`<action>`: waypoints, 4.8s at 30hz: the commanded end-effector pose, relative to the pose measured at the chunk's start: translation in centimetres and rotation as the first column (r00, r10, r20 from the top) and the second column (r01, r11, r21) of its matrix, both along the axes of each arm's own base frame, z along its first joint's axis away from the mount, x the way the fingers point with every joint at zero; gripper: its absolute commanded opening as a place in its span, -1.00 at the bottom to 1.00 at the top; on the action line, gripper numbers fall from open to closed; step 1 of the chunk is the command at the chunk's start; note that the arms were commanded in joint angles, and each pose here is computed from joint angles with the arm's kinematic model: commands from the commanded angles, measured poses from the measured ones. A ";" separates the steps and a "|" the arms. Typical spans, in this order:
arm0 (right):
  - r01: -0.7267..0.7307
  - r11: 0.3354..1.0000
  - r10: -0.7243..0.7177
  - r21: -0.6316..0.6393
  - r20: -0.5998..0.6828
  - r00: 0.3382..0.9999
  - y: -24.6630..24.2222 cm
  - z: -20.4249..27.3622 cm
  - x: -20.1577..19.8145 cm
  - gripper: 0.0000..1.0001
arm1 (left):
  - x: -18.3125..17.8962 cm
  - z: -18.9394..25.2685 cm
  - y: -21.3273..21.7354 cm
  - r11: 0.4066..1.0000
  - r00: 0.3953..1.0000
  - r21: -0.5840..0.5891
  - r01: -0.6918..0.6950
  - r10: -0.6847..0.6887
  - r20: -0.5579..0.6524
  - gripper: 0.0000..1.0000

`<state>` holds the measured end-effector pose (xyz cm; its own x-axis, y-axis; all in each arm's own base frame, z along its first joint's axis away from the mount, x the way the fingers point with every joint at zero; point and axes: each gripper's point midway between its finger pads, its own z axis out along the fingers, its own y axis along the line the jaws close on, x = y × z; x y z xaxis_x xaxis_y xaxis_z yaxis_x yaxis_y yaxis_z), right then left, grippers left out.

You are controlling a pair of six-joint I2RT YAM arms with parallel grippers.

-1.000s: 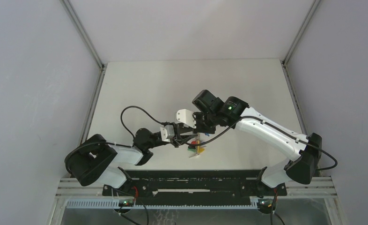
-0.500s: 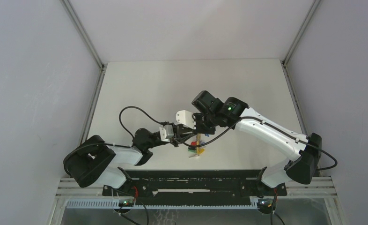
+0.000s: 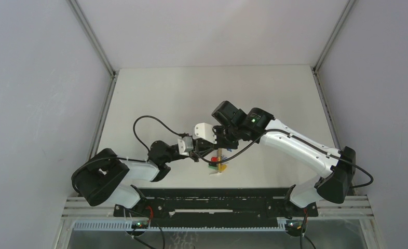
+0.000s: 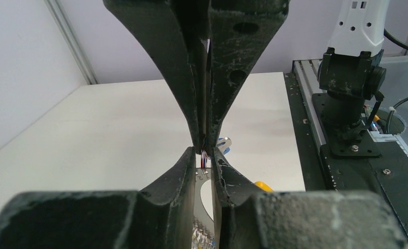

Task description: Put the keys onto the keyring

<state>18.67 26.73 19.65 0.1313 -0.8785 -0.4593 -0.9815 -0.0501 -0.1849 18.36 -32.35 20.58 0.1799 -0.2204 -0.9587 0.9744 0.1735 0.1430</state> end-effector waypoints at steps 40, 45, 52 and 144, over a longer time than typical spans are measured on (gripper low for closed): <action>0.242 0.690 -0.232 0.682 -0.108 0.967 -0.5 7.2 1.5 -0.36 | 1.6 4.2 1.6 0.984 0.992 -0.131 -0.122 0.123 -0.001 -0.99; 0.203 0.657 -0.137 0.726 -0.150 0.979 0.0 6.6 1.1 -0.36 | 1.2 4.1 1.4 0.987 0.995 -0.127 -0.100 0.101 0.005 -1.00; 0.179 0.655 -0.073 0.734 -0.175 0.982 0.4 6.1 1.5 -0.40 | 0.5 4.2 1.3 0.991 0.997 -0.118 -0.065 0.069 0.029 -0.99; -0.009 0.665 0.134 0.747 -0.107 0.985 2.8 4.6 -0.3 -0.52 | -1.0 6.8 2.0 0.985 0.996 -0.173 -0.020 0.036 0.086 -0.99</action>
